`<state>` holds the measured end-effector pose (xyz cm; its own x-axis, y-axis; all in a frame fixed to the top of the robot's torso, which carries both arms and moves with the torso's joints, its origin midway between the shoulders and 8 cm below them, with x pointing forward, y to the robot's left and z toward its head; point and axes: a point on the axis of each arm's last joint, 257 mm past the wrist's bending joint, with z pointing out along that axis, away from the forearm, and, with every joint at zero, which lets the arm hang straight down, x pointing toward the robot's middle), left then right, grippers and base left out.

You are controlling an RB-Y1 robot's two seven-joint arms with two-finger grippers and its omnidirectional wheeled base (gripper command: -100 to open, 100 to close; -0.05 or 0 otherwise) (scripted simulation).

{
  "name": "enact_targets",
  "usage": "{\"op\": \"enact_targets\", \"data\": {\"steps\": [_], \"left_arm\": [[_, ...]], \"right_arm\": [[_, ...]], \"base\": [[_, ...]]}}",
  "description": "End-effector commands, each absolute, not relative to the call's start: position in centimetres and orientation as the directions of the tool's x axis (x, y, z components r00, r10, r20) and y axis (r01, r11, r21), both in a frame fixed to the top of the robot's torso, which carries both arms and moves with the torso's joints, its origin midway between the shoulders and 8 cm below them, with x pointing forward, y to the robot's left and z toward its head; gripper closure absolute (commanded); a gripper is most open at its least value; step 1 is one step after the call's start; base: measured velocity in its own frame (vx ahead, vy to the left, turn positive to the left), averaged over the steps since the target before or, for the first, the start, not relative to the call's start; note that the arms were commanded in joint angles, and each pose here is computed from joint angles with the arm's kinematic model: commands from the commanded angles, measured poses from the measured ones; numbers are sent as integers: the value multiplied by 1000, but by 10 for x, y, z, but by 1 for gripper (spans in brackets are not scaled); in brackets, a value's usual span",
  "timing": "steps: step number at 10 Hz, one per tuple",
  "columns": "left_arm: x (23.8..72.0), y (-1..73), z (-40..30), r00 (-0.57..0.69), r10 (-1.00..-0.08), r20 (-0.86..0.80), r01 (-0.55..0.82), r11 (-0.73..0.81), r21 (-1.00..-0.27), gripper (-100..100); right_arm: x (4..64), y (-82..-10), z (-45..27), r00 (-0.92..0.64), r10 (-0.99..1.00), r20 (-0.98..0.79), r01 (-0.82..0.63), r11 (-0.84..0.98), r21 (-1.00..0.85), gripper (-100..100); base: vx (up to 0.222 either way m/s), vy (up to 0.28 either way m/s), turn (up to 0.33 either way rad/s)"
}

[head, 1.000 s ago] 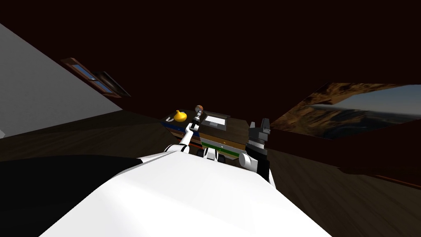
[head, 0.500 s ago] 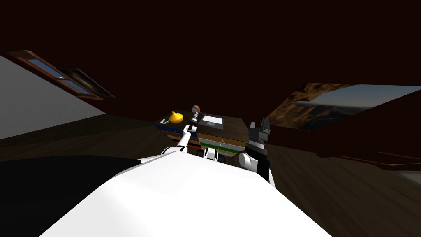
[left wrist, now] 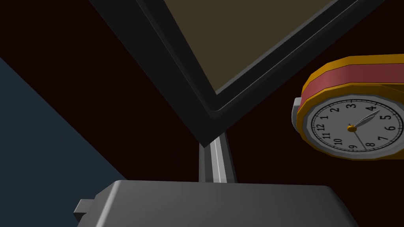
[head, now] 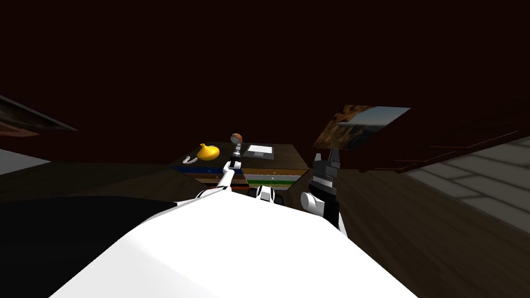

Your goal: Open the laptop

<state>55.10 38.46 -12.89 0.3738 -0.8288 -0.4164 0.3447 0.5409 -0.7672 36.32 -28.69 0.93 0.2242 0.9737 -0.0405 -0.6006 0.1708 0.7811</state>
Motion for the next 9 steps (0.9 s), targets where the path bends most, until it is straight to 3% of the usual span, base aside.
{"op": "enact_targets", "data": {"steps": [1, 2, 5, 6, 8, 9], "left_arm": [[524, 421, -138, 437, -803, -404, 315, 558, -768, 100], [494, 460, -149, 502, -764, -407, 276, 587, -761, 100], [483, 477, -149, 533, -748, -395, 262, 590, -764, 100], [447, 516, -157, 598, -695, -399, 215, 619, -756, 100], [434, 529, -156, 625, -676, -391, 204, 625, -754, 100], [448, 527, -145, 602, -700, -384, 240, 617, -749, -100]], "right_arm": [[363, -287, 9, 224, 974, -41, -601, 171, 781, 0], [363, -287, 9, 224, 974, -41, -600, 171, 781, 0], [363, -287, 9, 224, 974, -41, -600, 171, 781, 0], [363, -287, 9, 224, 974, -41, -600, 171, 781, 0], [363, -287, 9, 224, 974, -41, -600, 171, 781, 0], [363, -287, 9, 224, 974, -41, -600, 171, 781, 0]], "base": [[-47, 20, -254], [-56, 18, -298], [-47, 15, -280], [-43, -2, -340], [-32, -7, -308], [-16, -44, 81]]}}
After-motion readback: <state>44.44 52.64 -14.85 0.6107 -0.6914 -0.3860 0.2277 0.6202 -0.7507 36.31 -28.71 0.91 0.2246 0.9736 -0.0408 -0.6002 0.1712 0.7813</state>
